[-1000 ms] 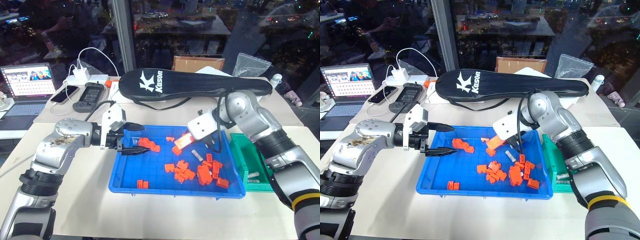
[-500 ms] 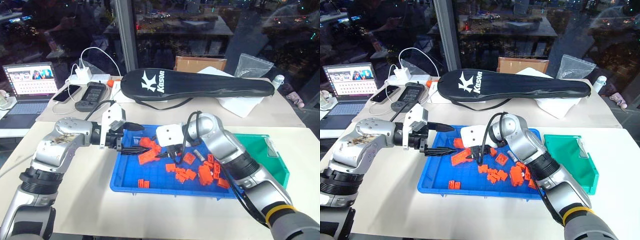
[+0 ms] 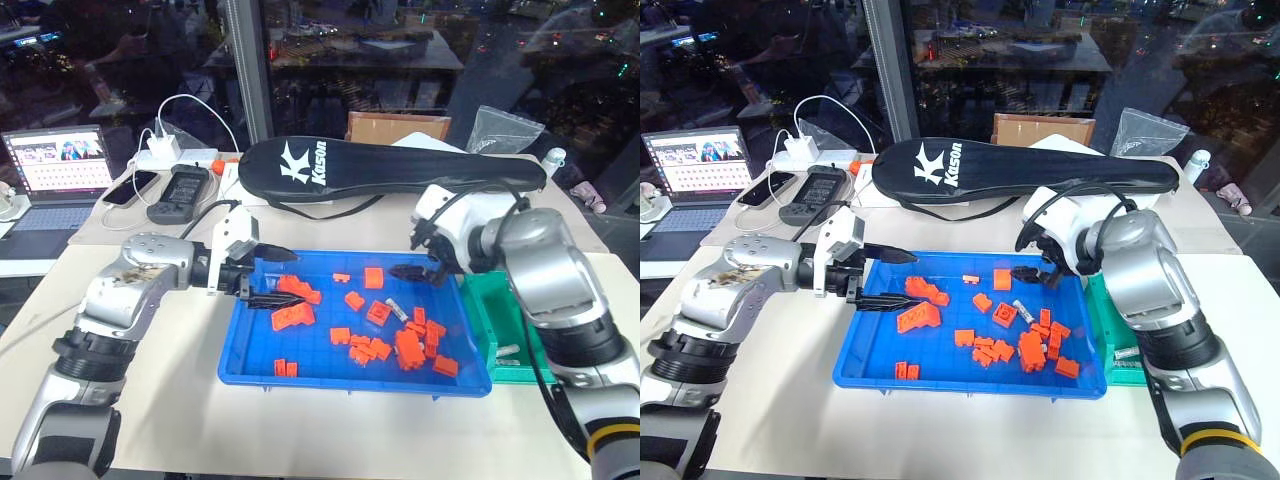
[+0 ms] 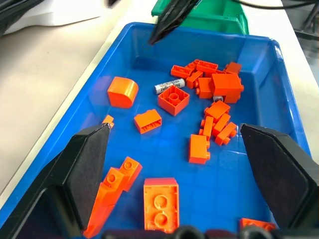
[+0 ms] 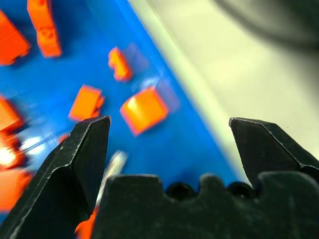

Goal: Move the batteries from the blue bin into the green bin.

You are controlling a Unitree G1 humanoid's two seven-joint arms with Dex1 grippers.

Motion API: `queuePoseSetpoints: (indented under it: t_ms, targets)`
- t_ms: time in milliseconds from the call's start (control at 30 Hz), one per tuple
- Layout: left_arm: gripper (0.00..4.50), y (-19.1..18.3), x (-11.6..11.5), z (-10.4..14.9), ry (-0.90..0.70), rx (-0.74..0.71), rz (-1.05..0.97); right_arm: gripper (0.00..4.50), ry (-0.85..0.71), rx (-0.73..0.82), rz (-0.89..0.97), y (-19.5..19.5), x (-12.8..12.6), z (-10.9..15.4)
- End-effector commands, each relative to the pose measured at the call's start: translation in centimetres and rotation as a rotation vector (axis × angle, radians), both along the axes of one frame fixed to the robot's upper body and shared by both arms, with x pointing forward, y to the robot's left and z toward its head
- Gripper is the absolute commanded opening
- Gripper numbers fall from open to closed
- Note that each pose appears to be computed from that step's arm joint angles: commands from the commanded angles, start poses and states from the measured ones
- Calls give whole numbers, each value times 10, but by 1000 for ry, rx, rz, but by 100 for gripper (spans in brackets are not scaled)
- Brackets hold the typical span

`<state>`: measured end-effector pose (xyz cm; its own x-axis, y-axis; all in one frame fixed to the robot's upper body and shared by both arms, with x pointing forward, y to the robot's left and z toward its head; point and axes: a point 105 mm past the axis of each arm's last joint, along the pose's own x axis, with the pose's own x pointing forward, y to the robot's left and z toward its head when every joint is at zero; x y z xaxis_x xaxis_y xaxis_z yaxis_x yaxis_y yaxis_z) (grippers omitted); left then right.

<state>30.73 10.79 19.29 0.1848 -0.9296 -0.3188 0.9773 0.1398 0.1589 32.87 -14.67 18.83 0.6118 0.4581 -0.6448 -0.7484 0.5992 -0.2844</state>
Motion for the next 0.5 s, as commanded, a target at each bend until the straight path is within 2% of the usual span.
queuePoseSetpoints:
  t_ms: [33,300,467,500]
  targets:
    - [450,-3,2,10,-49,0,-27,443,47,-17,-39,2,-11,-14]
    - [450,-2,3,11,-53,5,-34,443,123,-83,-22,7,-22,-57]
    - [450,-1,2,11,-54,5,-25,443,110,-110,4,8,-17,-69]
    - [450,-1,2,11,-54,4,-24,392,97,-126,6,7,-14,-71]
